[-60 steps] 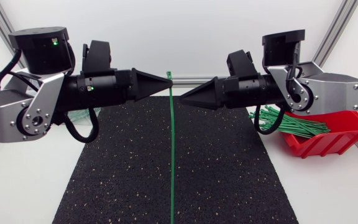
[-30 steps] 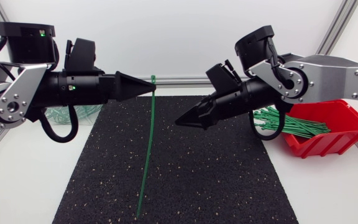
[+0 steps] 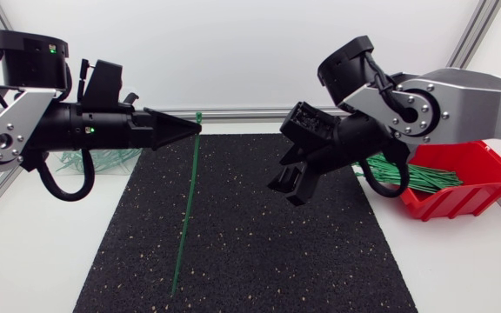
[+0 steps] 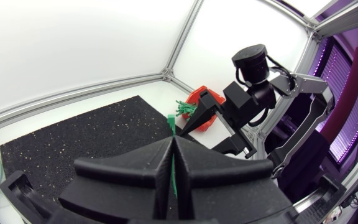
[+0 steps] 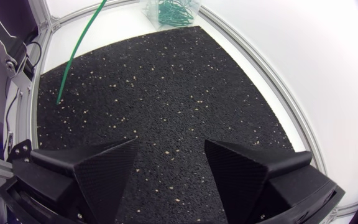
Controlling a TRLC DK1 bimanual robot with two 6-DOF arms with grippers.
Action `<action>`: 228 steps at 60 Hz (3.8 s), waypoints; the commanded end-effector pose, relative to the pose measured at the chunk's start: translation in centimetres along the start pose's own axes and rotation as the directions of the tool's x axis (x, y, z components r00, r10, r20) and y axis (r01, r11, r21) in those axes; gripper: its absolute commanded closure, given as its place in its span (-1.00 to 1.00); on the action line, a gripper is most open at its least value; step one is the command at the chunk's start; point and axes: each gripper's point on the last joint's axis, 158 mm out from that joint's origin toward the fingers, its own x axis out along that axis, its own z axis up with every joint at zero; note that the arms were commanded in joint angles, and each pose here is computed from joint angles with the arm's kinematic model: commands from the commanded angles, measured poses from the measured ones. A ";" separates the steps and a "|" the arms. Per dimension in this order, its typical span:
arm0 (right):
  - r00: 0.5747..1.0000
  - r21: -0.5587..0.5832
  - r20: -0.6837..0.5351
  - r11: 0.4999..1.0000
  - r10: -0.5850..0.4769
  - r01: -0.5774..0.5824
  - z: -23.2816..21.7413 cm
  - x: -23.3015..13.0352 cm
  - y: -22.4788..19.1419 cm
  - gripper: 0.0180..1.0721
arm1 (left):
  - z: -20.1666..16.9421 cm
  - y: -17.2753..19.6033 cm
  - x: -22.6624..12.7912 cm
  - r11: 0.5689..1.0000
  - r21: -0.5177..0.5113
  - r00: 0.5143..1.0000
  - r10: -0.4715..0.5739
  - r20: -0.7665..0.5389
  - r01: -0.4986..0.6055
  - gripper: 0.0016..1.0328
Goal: Take a green cable tie from the red box, thread the tail through the head to close it, then place it in the transparent bin on the left.
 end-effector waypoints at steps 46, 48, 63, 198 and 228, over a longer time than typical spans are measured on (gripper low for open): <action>0.915 -0.492 0.021 0.792 -0.403 0.360 1.9 -0.4 -0.1 -0.68 | -0.3 1.2 1.3 0.992 -0.023 0.991 -0.125 -0.044 0.124 0.94; 0.912 -0.510 0.027 0.779 -0.410 0.366 2.0 -0.3 0.1 -0.68 | -0.4 1.4 1.4 0.991 -0.030 0.990 -0.130 -0.044 0.129 0.94; 0.890 -0.670 0.098 0.632 -0.446 0.390 2.8 1.3 1.5 -0.68 | -0.5 3.1 1.9 0.979 -0.119 0.985 -0.171 -0.038 0.165 0.94; 0.870 -0.787 0.488 -0.397 0.066 0.472 2.5 12.4 17.4 -0.23 | -1.8 6.7 5.2 0.924 -0.275 0.955 -0.291 -0.053 0.266 0.94; 0.855 -0.766 0.511 -0.402 0.093 0.501 3.9 13.1 18.7 -0.01 | -2.6 7.1 4.9 0.910 -0.306 0.950 -0.308 -0.049 0.279 0.94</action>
